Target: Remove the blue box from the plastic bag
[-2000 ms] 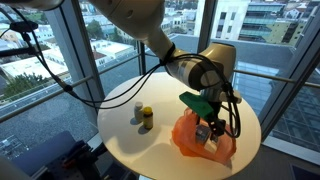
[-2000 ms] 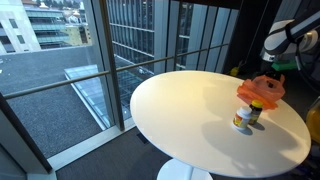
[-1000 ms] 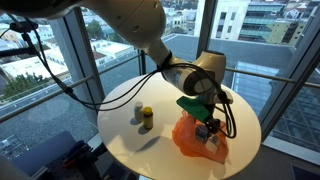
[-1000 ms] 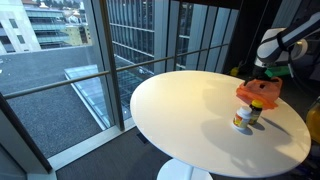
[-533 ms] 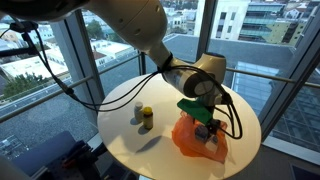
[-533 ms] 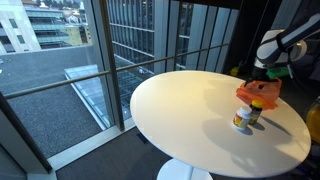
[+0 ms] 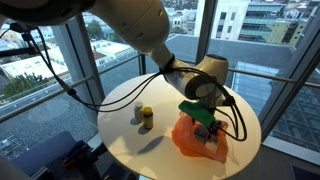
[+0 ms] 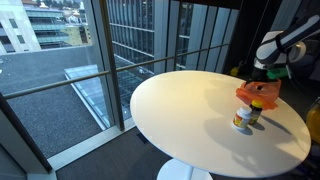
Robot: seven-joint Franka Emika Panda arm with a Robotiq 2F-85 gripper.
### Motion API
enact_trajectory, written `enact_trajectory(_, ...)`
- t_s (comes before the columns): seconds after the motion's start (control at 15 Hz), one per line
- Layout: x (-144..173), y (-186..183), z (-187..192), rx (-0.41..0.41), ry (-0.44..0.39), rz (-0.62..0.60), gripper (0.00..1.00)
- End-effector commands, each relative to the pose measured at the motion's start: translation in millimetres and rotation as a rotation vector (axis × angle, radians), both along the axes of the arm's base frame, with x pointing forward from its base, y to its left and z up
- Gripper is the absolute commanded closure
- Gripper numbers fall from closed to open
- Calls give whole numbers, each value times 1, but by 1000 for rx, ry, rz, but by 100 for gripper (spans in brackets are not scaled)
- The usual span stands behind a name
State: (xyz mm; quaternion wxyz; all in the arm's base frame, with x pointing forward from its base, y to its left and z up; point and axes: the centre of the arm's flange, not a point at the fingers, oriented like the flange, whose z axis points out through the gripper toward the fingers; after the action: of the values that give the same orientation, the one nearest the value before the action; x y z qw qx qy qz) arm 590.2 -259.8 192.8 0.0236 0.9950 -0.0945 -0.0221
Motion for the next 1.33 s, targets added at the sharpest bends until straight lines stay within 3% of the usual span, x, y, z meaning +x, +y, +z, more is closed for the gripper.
enact_trajectory(0.0,9,-4,-4,28,-12,23,0)
enact_trajectory(0.2,9,-2,-6,30,-12,25,0)
enact_trajectory(0.27,9,-1,-6,31,-13,25,25)
enact_trajectory(0.33,9,-1,-4,33,-14,23,27)
enact_trajectory(0.6,7,-1,0,33,-21,15,59)
enact_trajectory(1.27,-20,-14,59,30,-34,-25,61)
